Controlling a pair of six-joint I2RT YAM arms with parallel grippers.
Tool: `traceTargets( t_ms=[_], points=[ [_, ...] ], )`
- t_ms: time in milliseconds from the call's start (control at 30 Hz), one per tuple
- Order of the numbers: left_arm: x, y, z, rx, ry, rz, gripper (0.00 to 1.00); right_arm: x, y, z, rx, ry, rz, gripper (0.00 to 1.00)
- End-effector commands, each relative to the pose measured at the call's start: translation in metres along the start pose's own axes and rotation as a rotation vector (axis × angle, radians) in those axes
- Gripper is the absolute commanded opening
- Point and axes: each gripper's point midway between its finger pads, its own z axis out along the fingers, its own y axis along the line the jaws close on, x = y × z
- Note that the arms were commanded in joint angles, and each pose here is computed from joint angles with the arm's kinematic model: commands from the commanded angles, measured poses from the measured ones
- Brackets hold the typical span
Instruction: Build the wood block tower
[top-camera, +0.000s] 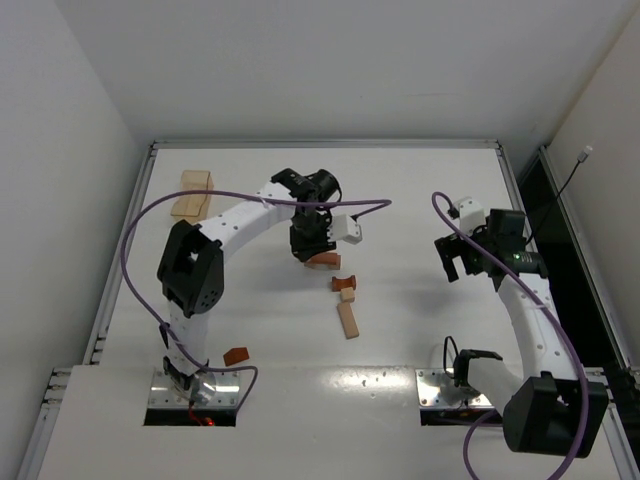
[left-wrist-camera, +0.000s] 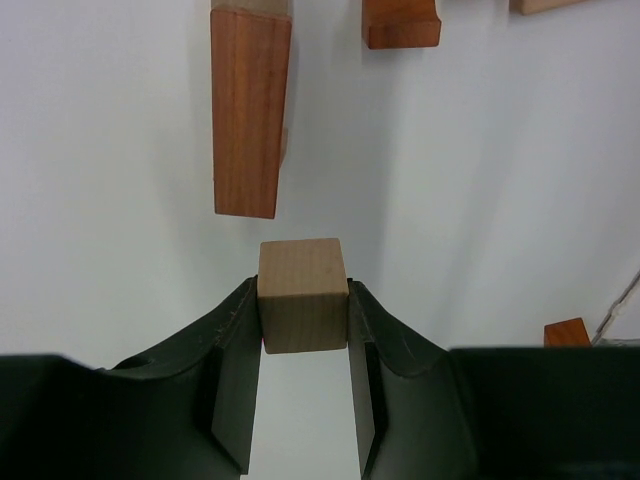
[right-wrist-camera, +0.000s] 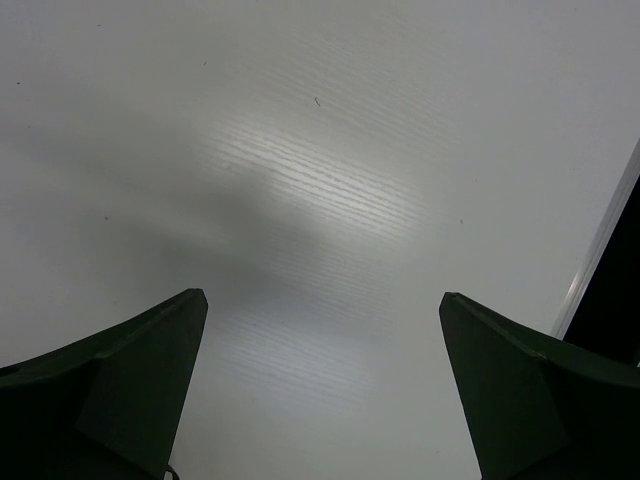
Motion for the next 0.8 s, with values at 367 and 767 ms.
traceTargets(
  t_ms=[367, 767],
  points=[
    [-0.012, 0.028, 0.015, -0.042, -0.023, 0.085, 0.08, -0.017, -0.011, -0.004, 0.031, -0.048, -0.009, 1.00],
    [-0.015, 0.038, 0.022, -0.063, -0.015, 0.096, 0.13, -0.013, -0.011, -0.001, 0.035, -0.036, -0.008, 1.00]
  ],
)
